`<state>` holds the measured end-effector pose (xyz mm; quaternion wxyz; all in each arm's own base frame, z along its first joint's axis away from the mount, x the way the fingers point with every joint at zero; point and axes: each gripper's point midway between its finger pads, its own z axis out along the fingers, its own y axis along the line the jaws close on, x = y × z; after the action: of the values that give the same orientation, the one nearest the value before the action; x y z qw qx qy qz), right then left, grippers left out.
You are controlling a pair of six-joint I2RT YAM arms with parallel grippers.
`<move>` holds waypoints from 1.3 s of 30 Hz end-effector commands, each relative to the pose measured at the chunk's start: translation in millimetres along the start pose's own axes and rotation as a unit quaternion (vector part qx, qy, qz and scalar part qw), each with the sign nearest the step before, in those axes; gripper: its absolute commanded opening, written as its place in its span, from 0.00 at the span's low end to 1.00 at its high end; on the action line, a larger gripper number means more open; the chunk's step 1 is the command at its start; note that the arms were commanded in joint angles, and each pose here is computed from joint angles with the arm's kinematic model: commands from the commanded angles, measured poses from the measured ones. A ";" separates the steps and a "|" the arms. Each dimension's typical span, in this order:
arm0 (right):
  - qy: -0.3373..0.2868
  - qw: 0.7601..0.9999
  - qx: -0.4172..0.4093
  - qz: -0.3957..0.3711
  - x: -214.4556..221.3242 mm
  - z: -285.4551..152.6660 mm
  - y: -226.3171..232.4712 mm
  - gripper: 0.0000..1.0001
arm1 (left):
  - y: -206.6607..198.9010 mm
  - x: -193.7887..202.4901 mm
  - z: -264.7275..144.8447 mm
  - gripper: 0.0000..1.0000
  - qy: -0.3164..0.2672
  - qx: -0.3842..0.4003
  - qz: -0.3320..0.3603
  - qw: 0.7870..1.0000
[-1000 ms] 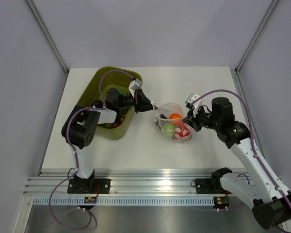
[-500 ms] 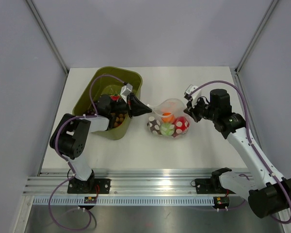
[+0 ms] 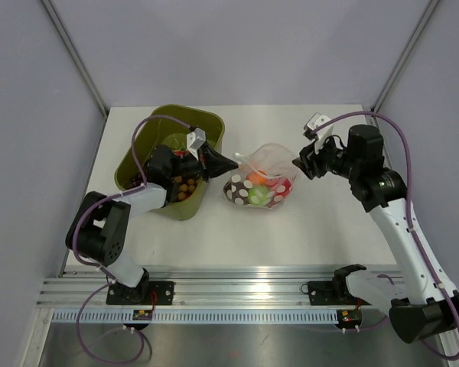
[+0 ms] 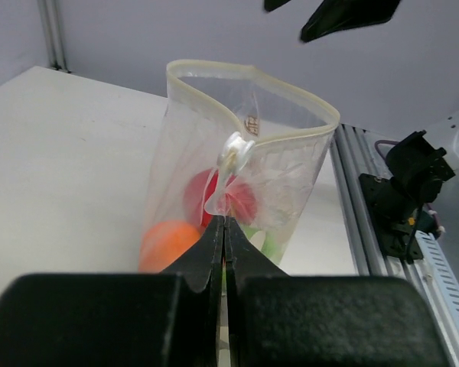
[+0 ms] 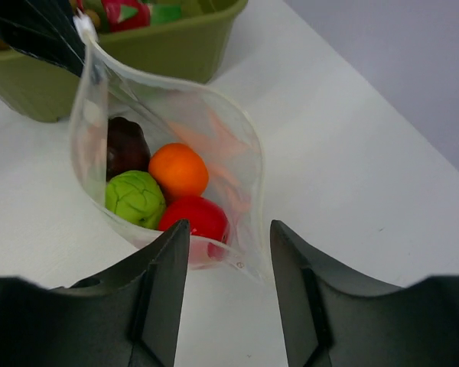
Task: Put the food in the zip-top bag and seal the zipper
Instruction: Zip the zipper food storage bag at the center of the board.
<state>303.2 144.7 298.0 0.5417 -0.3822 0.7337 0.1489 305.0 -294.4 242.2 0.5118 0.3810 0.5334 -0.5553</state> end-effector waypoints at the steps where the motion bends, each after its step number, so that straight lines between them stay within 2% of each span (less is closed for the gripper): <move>1: -0.056 0.998 -0.026 -0.019 -49.4 -40.7 17.4 0.53 | 5.8 -29.4 8.0 0.00 -0.006 -0.040 0.072 0.997; 5: -0.104 0.993 -0.059 0.014 -86.8 -50.2 28.0 0.47 | 4.2 -28.6 7.1 0.00 -0.011 -0.043 0.076 0.996; 7: -0.112 0.987 -0.087 0.073 -103.8 -32.9 29.1 0.45 | 4.8 -26.7 7.3 0.00 -0.013 -0.042 0.072 0.996; 9: -0.113 0.985 -0.105 0.079 -112.2 -21.3 35.3 0.45 | 5.3 -28.1 8.9 0.00 -0.017 -0.039 0.069 0.997; 13: -0.081 0.991 -0.101 0.046 -119.6 14.3 55.7 0.58 | 5.3 -27.6 10.9 0.00 -0.021 -0.035 0.054 0.998; 14: -0.057 0.989 -0.121 0.055 -113.0 30.2 60.6 0.59 | 5.1 -27.6 10.8 0.00 -0.020 -0.035 0.054 0.998; 15: -0.049 0.988 -0.137 0.051 -112.8 33.8 63.8 0.55 | 6.0 -26.1 10.5 0.00 -0.017 -0.037 0.054 0.998; 17: -0.032 0.983 -0.177 0.017 -110.3 42.0 74.5 0.52 | 6.0 -24.4 10.3 0.00 -0.012 -0.036 0.054 0.998; 25: 0.020 0.982 -0.186 -0.007 -86.1 75.9 78.4 0.53 | 5.0 -26.3 10.0 0.00 -0.006 -0.037 0.056 0.998; 30: 0.016 0.983 -0.184 -0.016 -83.9 85.8 86.9 0.56 | 3.9 -27.1 10.1 0.00 -0.002 -0.034 0.060 0.998; 39: 0.031 0.984 -0.176 -0.017 -76.7 105.2 91.6 0.56 | -0.1 -27.1 8.3 0.00 -0.002 -0.034 0.062 0.998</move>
<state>308.3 295.7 307.9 0.4285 -0.4902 0.7106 0.2668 310.8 -298.3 233.6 0.5124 0.3740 0.5712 -0.5208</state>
